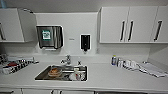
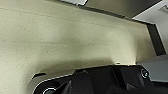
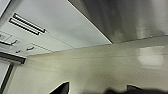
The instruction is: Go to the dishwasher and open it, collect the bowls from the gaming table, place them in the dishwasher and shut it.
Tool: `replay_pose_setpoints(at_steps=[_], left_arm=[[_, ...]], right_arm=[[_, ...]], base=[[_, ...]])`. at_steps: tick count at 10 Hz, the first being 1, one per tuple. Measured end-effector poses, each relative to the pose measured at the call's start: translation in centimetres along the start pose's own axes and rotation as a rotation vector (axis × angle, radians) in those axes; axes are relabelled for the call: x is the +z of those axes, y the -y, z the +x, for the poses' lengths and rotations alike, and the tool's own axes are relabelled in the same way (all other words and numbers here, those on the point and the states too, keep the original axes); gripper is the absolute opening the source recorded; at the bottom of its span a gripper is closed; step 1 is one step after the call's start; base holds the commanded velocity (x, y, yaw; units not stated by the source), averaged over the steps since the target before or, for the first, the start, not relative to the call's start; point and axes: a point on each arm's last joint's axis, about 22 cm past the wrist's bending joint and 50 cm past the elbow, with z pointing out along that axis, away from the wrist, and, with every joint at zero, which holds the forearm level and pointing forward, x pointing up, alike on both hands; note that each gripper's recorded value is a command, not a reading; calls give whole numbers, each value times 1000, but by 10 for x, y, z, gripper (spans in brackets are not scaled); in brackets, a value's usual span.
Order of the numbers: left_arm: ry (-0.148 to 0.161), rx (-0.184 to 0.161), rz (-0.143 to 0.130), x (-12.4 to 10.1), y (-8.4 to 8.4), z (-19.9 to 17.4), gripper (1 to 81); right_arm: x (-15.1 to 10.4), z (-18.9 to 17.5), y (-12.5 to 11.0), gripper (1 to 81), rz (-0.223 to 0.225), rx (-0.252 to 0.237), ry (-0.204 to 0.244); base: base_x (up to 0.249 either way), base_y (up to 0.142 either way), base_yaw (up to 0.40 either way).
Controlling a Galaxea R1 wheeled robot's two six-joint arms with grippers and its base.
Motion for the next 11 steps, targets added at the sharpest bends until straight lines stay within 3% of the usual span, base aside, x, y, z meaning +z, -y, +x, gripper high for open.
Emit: replay_pose_setpoints(at_steps=[5,11], left_arm=[[-15,-1,-6,2,-4,3,811],[-17,-1,-17,7,-12,3,811]], right_arm=[[-11,53,14,811,23,197,-40],[-17,146,25,811,43,352,-117]], base=[[0,0,0],[0,0,0]])
